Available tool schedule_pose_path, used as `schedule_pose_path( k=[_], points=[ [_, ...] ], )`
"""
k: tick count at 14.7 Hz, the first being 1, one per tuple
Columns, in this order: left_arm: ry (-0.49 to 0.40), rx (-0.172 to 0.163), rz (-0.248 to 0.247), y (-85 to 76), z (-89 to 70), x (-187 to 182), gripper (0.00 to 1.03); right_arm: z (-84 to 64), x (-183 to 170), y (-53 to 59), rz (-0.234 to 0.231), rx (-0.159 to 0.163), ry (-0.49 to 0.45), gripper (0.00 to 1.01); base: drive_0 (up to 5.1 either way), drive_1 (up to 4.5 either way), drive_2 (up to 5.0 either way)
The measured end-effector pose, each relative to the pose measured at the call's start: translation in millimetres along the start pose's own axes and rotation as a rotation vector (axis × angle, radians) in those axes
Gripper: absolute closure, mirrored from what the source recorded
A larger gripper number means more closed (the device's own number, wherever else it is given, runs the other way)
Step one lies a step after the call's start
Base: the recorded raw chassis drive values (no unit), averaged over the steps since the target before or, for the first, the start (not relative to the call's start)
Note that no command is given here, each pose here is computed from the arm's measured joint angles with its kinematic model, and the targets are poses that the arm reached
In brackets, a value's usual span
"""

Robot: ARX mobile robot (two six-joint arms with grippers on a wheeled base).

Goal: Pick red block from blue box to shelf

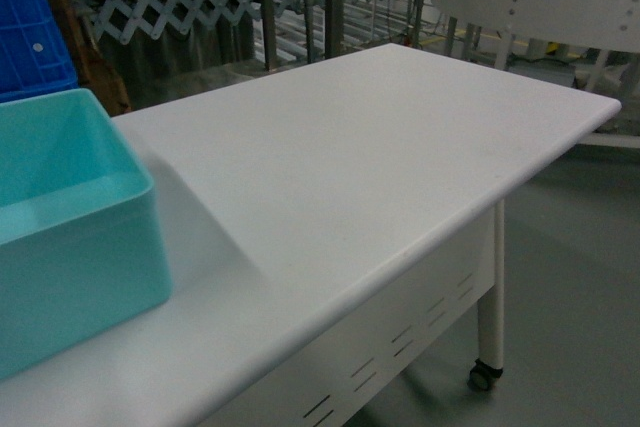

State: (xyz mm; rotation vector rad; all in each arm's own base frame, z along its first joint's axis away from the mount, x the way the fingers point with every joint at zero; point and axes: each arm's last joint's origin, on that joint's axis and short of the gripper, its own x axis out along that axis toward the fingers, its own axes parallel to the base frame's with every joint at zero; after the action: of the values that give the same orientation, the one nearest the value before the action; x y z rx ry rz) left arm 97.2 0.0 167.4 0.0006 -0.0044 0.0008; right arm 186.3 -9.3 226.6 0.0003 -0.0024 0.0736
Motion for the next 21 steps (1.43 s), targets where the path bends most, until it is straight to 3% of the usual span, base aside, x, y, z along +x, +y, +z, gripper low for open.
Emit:
schedule_pose_path(
  k=[21],
  points=[
    [0.0,0.0,0.0,0.0,0.0,0.0,0.05,0.0,0.0,0.1,0.001,0.0,0.0,0.73,-1.3,-1.26,-1.3]
  ],
)
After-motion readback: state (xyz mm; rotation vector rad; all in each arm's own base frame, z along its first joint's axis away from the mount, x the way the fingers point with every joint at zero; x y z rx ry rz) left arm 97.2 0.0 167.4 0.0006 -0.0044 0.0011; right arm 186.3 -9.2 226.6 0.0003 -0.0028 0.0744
